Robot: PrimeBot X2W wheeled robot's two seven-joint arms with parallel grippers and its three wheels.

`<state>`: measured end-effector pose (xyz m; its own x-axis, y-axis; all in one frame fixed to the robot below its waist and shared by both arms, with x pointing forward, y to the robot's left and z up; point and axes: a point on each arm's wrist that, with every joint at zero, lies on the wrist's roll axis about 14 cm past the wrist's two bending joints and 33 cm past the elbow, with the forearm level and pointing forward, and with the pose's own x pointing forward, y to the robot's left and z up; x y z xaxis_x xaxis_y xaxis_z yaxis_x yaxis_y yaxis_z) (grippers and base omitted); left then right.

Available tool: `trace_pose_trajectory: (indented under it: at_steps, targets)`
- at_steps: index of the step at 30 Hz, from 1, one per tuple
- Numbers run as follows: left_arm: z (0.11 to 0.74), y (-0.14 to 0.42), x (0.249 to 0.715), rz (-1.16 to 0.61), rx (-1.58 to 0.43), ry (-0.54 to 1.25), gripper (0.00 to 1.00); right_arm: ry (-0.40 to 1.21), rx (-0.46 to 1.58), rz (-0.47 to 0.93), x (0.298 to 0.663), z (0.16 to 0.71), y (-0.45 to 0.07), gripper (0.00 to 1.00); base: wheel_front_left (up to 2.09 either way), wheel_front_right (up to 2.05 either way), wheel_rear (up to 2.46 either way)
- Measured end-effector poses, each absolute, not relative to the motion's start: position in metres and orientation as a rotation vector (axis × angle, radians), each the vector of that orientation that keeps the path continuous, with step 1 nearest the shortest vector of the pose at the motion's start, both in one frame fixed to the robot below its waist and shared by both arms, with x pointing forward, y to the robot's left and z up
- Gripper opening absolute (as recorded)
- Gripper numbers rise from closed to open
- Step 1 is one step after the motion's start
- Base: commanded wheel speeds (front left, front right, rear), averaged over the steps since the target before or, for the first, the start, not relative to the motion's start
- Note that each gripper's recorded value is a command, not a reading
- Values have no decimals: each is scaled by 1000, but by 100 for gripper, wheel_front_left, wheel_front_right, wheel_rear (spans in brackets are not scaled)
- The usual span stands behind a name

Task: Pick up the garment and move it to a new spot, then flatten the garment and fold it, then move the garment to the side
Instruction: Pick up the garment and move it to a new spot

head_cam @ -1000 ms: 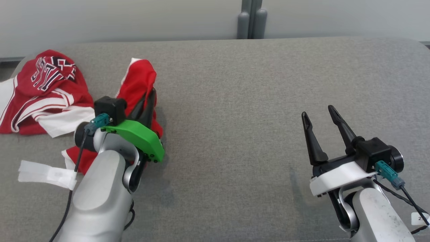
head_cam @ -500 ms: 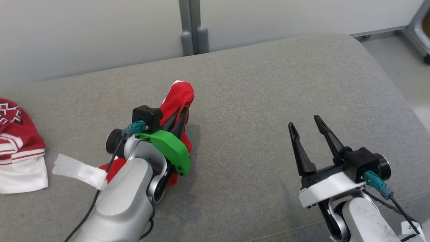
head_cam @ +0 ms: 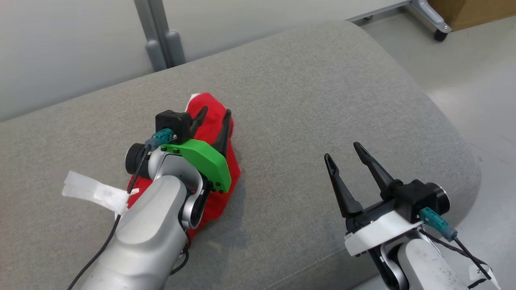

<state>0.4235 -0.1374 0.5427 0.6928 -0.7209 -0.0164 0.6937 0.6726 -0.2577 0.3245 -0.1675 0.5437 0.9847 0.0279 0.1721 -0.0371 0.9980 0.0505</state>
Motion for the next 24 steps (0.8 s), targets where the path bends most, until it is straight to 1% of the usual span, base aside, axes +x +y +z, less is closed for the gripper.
trace_pose_trajectory:
  at_steps: [5,10,17,24]
  targets:
    - [540,-169,404,-901,-318,169,100,-155,48,-48,320,539,-191,100,0,0,0]
    - [537,-179,392,-960,-353,189,100,-149,40,-69,326,538,-200,100,0,0,0]
    - [528,-168,382,-967,-293,176,100,-138,47,-24,335,534,-188,100,0,0,0]
    - [506,-132,382,-867,-233,175,100,-117,54,70,345,526,-163,100,0,0,0]
